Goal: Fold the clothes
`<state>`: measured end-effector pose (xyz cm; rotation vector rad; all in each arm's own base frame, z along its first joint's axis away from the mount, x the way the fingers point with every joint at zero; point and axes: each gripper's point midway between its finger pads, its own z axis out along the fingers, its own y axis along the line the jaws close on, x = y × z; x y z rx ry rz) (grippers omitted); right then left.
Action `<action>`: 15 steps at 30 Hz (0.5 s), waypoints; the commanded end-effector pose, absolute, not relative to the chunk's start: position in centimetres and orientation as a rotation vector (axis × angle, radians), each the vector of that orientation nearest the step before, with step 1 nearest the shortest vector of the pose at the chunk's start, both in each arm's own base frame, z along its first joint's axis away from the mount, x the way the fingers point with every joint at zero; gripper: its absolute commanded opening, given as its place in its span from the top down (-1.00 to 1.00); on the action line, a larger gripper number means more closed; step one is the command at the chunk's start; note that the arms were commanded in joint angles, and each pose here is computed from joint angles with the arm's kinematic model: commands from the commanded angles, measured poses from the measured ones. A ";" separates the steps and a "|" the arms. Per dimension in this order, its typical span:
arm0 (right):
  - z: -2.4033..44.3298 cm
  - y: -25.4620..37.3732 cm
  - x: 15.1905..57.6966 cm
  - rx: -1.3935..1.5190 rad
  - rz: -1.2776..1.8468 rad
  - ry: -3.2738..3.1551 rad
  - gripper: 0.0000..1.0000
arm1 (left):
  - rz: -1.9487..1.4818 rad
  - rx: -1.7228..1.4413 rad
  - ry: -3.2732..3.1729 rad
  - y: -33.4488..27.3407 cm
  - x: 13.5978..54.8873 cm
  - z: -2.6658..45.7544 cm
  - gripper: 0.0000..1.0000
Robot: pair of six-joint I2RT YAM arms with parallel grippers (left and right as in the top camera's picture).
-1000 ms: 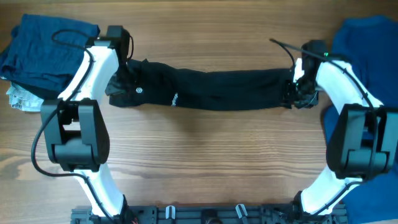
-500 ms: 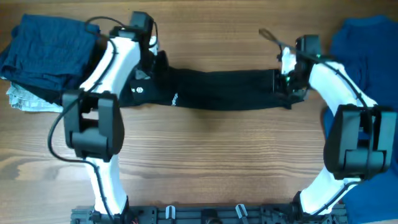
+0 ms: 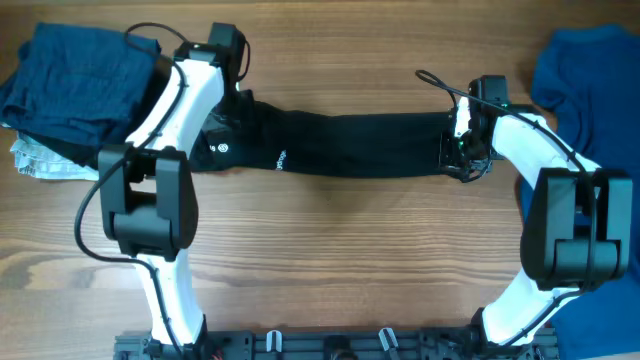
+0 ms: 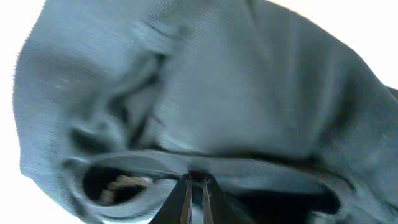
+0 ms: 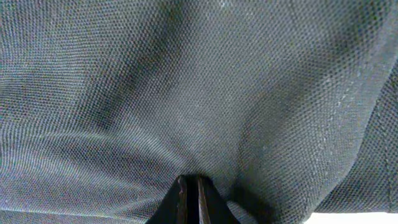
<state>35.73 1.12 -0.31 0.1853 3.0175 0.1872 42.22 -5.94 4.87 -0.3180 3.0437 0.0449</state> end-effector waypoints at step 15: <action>-1.7 -0.9 33.9 0.232 0.032 3.083 0.76 | -0.536 -0.590 3.050 -1.2 40.1 8.1 -0.02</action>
